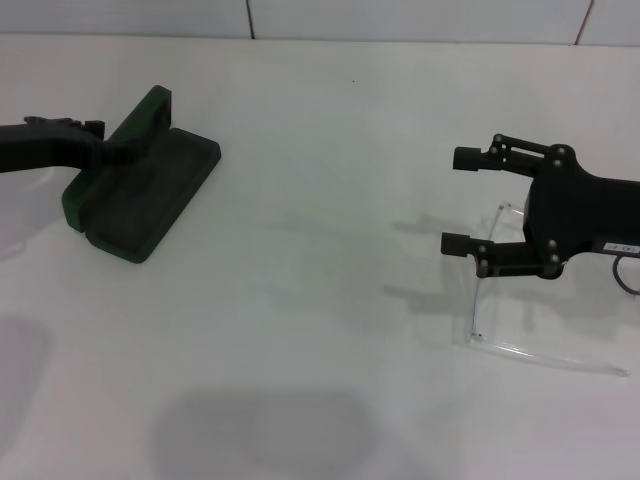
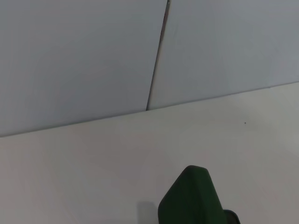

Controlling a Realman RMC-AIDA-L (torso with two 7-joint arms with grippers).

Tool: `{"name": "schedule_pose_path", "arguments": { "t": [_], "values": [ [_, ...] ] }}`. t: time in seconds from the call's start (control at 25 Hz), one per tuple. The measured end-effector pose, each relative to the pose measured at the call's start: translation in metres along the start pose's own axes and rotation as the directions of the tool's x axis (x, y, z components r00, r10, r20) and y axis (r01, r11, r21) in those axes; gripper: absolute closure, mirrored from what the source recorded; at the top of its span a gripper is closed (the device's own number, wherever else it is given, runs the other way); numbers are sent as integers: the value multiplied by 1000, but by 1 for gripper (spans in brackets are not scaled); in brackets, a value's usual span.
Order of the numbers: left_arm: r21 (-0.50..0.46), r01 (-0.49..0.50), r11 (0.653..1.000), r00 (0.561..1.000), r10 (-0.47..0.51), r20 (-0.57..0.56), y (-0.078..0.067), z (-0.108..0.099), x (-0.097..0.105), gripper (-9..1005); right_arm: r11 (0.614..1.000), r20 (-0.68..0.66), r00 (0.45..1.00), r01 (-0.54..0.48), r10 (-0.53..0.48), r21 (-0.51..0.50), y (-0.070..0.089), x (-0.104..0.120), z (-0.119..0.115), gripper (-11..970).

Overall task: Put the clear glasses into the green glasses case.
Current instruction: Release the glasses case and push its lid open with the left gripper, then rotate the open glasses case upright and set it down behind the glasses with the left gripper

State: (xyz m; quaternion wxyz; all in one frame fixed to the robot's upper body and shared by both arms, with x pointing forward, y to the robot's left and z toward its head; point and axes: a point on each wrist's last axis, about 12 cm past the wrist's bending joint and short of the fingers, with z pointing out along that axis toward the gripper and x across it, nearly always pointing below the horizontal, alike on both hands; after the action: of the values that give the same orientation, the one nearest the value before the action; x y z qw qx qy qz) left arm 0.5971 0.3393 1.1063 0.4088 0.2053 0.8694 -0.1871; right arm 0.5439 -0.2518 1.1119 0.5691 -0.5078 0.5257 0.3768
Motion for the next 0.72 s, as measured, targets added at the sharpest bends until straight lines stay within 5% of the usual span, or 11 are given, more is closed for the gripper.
{"name": "schedule_pose_path", "arguments": {
  "t": [0.24, 0.44, 0.72],
  "values": [
    [18, -2, 1000, 999, 3, -32, -3, 4, 3, 255, 1000, 1, 1000, -7, 7, 1, 3, 2, -3, 102],
    [27, -4, 1000, 999, 6, -44, -4, 6, 4, 350, 1000, 1, 1000, -8, 8, 2, 3, 2, -3, 103],
    [27, -8, 1000, 999, 9, -39, -5, 6, 4, 617, 1000, 3, 1000, -11, 11, 1, 4, 2, -3, 103]
  ]
}}
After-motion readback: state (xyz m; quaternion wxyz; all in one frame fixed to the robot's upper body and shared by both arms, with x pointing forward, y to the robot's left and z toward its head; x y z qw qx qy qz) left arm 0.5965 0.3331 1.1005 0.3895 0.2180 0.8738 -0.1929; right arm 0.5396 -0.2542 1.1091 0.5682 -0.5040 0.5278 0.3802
